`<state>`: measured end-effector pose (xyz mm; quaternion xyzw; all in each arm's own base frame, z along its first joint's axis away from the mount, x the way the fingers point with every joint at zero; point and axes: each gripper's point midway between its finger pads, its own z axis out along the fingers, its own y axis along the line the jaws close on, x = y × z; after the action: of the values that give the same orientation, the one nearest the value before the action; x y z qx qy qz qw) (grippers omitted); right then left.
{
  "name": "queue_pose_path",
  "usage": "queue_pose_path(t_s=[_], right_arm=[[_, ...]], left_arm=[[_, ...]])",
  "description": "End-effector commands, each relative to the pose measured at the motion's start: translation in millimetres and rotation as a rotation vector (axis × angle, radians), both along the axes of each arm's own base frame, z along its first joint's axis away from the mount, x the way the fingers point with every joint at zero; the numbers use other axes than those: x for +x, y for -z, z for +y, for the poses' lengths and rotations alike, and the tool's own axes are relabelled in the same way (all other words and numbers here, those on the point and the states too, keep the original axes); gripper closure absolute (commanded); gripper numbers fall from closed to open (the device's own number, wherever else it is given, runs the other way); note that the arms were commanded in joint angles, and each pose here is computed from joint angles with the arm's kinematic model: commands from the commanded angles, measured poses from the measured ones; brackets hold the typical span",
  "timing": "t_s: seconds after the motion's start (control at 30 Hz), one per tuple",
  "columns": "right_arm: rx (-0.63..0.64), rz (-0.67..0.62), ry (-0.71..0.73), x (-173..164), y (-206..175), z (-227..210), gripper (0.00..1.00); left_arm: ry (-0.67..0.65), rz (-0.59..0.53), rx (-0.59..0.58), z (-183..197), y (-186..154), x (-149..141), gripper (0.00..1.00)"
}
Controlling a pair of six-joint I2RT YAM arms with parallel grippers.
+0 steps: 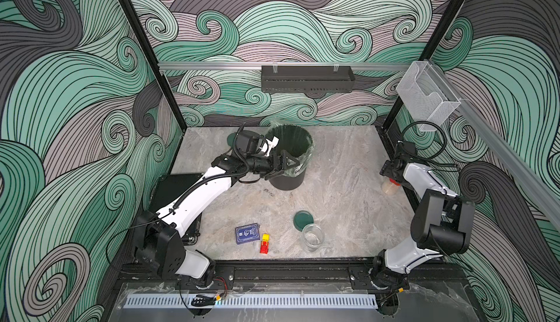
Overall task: Empty expired oatmeal from jars
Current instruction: Adjust the trash bin at the center of the board, then pick up the jar from the center of the board.
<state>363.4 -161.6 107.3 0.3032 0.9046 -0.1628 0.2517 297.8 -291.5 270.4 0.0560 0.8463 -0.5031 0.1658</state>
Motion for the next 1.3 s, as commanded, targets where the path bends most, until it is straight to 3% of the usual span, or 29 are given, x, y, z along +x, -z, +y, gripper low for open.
queue_pose_path(t_s=[0.0, 0.27, 0.37, 0.73, 1.27], right_arm=[[-0.048, -0.032, -0.002, 9.0, -18.4, -7.3, 0.10], [-0.029, -0.027, -0.022, 13.0, -12.8, -0.6, 0.20], [-0.034, -0.028, -0.028, 13.5, -13.6, 2.3, 0.30], [-0.061, -0.032, -0.071, 12.8, -22.5, 24.4, 0.32], [0.036, -0.088, -0.430, 9.0, -28.8, 175.2, 0.34]], left_arm=[[0.011, -0.040, -0.002, 2.6, -12.2, -7.4, 0.01], [0.009, -0.044, 0.000, 4.5, -12.6, -10.0, 0.01], [0.011, -0.048, -0.002, 5.0, -14.4, -11.2, 0.01], [0.001, -0.076, 0.002, 11.8, -21.8, -18.8, 0.01], [-0.069, -0.134, -0.002, 27.3, -21.0, -25.6, 0.01]])
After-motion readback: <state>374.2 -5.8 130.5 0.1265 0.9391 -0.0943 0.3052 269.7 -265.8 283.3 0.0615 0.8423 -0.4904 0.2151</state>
